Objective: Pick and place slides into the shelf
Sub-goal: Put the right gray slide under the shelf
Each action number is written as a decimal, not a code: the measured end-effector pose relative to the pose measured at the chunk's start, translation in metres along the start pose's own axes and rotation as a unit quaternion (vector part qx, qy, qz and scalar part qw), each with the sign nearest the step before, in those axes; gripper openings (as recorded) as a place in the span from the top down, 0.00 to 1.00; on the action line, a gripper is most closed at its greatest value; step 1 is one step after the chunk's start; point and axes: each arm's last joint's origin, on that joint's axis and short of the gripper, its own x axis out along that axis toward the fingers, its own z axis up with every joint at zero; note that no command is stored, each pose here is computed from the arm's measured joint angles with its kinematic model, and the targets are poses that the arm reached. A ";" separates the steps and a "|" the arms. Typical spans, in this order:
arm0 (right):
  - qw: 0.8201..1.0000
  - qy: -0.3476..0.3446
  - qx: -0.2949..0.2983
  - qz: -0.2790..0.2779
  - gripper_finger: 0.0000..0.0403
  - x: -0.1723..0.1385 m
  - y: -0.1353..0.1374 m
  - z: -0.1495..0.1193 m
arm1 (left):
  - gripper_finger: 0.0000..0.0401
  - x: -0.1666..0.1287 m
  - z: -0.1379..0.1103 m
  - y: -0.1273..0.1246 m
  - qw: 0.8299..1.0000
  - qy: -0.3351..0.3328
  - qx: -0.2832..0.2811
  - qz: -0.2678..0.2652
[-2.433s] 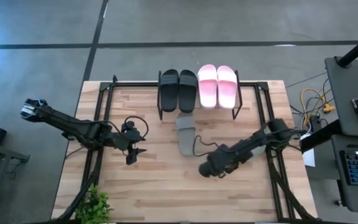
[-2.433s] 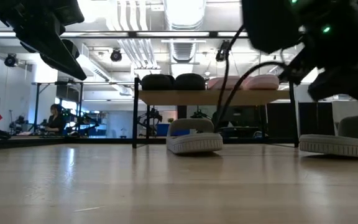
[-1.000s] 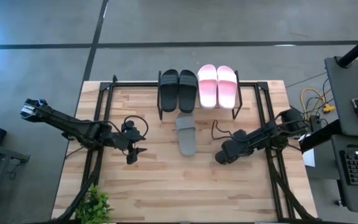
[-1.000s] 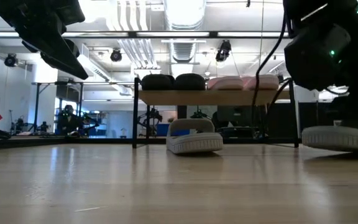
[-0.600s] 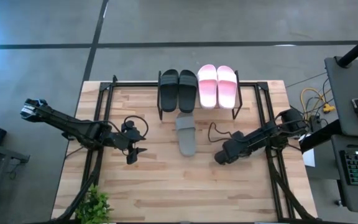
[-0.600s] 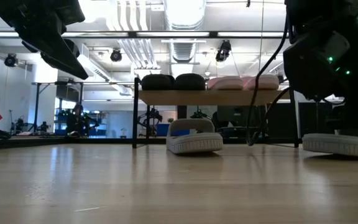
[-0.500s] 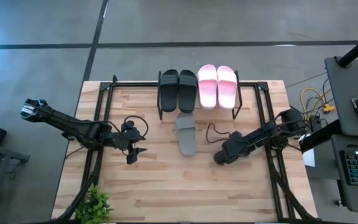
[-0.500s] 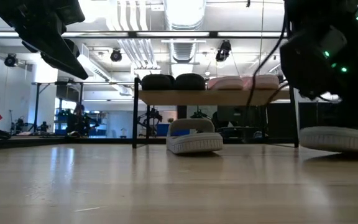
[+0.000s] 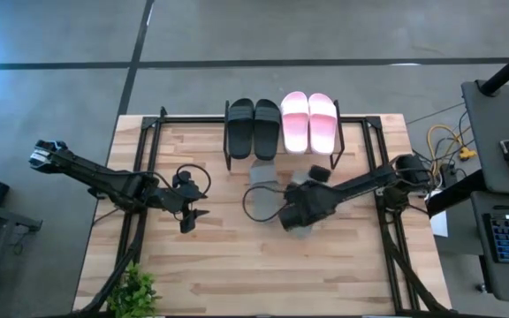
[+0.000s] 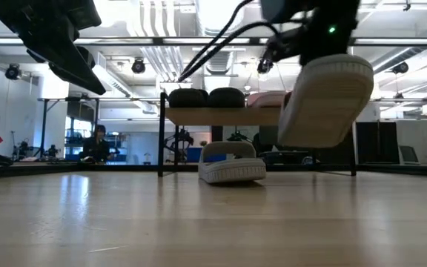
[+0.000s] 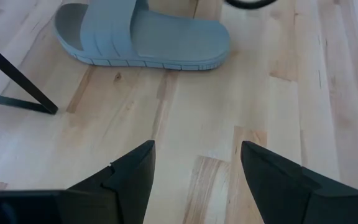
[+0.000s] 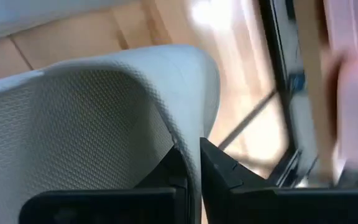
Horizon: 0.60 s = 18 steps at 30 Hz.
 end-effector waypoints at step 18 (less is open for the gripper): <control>0.983 0.032 -0.179 0.005 0.80 0.062 0.009 0.036 | 0.44 0.000 0.000 0.000 1.000 0.000 -0.002 0.002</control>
